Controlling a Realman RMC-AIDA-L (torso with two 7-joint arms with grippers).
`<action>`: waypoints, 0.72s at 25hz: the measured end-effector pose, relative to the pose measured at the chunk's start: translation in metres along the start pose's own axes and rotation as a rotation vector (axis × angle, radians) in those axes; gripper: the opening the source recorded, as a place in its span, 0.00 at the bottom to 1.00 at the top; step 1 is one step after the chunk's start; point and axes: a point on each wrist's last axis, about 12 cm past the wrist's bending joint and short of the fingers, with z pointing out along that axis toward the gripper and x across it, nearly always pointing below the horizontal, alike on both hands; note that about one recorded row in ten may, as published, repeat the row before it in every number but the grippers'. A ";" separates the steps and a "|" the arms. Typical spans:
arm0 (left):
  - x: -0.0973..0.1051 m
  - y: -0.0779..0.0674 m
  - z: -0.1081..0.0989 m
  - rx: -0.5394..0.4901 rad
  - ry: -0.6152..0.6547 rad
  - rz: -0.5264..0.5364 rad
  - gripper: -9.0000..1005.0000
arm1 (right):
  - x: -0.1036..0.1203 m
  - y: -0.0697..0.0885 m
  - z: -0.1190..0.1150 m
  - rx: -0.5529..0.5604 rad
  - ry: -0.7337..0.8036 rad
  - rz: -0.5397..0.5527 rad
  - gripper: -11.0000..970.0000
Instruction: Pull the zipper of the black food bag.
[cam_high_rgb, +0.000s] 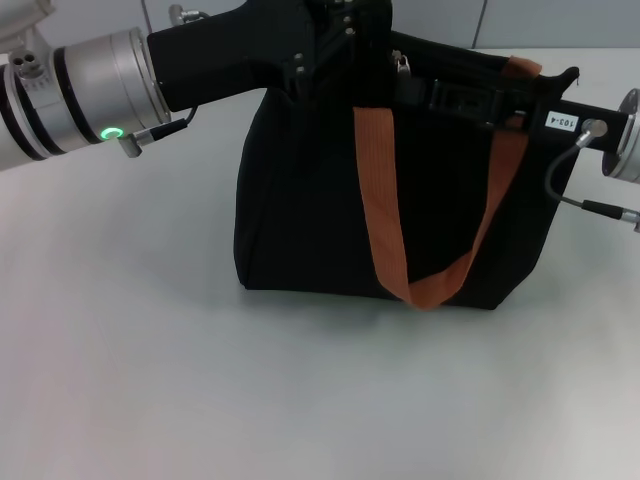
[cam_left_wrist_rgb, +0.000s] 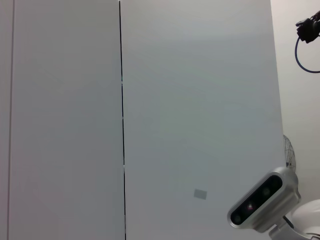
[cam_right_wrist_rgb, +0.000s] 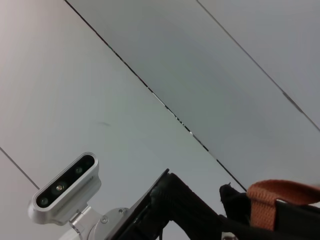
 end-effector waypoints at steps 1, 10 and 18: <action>0.000 0.000 0.000 -0.001 0.000 0.001 0.05 | 0.000 0.000 -0.001 0.001 -0.001 -0.003 0.16; 0.002 0.001 -0.002 -0.018 0.006 -0.005 0.05 | 0.006 0.002 -0.010 -0.008 -0.014 -0.011 0.04; 0.003 0.000 -0.002 -0.014 0.005 -0.008 0.05 | 0.008 0.002 -0.018 -0.001 -0.055 -0.014 0.02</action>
